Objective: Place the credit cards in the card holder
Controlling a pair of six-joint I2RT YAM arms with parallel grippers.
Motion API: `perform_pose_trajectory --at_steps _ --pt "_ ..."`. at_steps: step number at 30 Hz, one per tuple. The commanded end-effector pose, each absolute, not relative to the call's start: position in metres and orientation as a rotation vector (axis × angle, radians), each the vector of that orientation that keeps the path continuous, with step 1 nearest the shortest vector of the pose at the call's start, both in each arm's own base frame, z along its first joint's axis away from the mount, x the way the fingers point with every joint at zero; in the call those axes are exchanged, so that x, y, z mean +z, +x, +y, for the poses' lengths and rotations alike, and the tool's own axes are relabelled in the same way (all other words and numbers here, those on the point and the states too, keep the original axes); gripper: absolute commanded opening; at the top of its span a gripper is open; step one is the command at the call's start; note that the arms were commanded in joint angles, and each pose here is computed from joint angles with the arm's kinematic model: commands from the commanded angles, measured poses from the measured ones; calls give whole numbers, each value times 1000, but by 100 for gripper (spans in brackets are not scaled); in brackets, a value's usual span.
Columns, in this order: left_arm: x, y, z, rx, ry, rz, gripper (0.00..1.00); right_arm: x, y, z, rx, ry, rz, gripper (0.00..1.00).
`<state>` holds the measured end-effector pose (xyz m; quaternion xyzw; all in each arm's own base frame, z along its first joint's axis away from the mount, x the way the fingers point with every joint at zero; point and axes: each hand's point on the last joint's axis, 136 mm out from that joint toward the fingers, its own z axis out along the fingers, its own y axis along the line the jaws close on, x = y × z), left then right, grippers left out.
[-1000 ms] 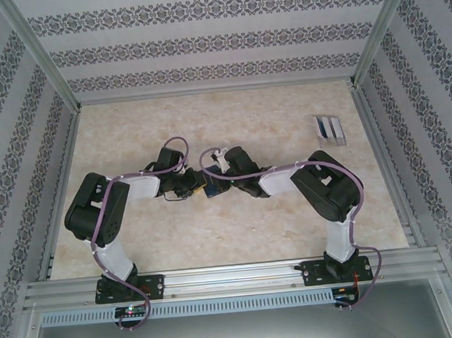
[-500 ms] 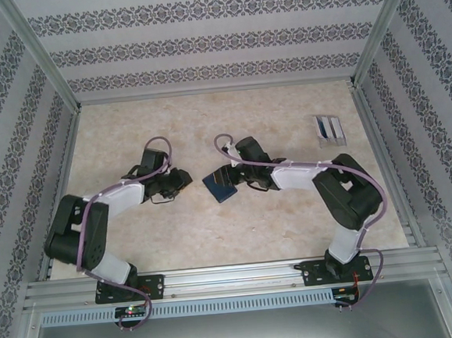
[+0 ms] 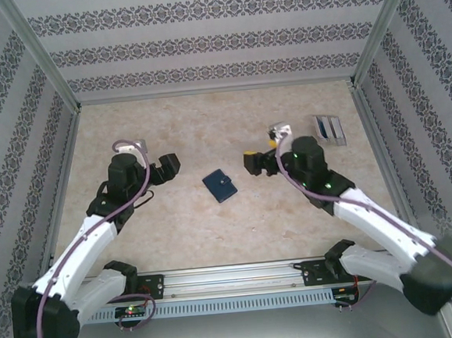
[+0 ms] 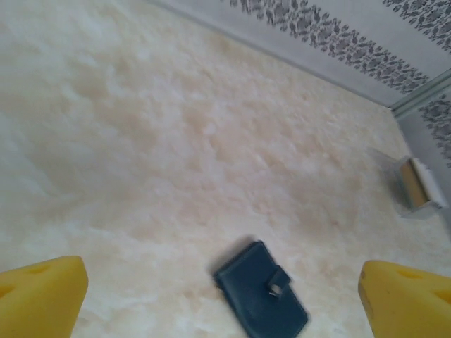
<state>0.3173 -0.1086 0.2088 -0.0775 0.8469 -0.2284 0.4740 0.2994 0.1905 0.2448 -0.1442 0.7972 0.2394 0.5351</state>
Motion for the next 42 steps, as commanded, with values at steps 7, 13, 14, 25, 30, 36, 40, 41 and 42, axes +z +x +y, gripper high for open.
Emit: perform_pose_trajectory --at_steps 7,13,14,25,30,36,40,41,42 --pt "226 295 -53 1 -37 1802 100 219 289 55 -88 -36 1751 98" --pt "181 300 -25 241 -13 1732 99 173 299 17 -118 77 1778 98" --pt "174 302 -23 242 3 1738 99 167 302 7 -127 127 1790 98" --pt "128 351 -18 93 98 1889 99 127 357 -17 -36 197 1851 98" --pt "117 376 -18 87 104 1854 100 115 395 -17 -12 133 1900 98" --pt "84 395 7 69 -22 1925 100 107 391 -17 -53 138 1859 98" --pt "84 396 24 135 -130 1967 99 106 394 -14 -78 126 1871 98" --pt "85 397 24 137 -127 1941 99 106 393 -16 -86 140 1874 98" --pt "84 396 23 136 -126 1957 99 106 393 -17 -89 143 1873 98"
